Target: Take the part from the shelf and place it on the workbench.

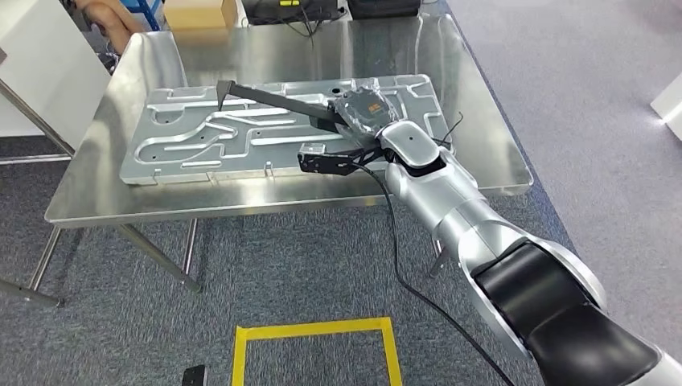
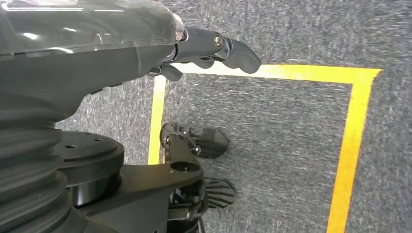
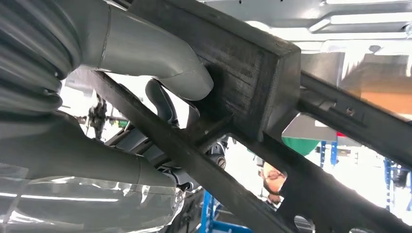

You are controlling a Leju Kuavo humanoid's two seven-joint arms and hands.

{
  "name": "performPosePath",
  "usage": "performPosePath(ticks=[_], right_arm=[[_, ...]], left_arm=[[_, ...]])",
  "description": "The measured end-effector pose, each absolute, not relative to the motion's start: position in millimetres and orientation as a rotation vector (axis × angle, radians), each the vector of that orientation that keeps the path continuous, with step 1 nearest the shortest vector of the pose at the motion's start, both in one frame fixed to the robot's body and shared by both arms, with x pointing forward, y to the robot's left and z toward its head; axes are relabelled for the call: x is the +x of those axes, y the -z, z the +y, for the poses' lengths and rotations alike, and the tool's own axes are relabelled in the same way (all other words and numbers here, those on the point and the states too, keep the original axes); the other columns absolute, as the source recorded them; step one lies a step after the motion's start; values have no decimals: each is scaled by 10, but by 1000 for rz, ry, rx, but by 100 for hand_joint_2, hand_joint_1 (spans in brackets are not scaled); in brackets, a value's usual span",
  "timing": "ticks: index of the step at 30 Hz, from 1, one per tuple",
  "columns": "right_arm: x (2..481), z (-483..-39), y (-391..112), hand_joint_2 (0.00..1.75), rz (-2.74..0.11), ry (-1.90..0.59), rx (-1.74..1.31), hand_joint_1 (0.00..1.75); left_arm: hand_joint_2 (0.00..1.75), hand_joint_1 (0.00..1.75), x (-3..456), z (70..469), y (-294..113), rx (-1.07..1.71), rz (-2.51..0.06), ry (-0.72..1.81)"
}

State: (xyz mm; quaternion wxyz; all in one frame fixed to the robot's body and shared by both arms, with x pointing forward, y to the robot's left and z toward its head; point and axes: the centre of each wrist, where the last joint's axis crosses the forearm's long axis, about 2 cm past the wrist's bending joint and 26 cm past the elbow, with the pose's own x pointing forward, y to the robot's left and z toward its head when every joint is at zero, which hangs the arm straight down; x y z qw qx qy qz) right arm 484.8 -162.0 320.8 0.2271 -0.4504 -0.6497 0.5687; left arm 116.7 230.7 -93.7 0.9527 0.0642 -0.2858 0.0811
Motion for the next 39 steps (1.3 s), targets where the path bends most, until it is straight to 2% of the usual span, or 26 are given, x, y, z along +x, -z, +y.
performPosePath(ticks=[6,17,39], right_arm=[[4854,-1588,-3258,175,-1761,-1584,-1192,175],[4854,-1569,-3479,175,-1838,-1557,-1274,175],[4912,-1653,-3736,175,-1774,-1592,-1369,175]], left_arm=[[175,0,1146,2309,942,131,-576,-166],[175,0,1169,2304,936,128,-577,-157],[175,0,1210,2274,922,119,-571,-143]])
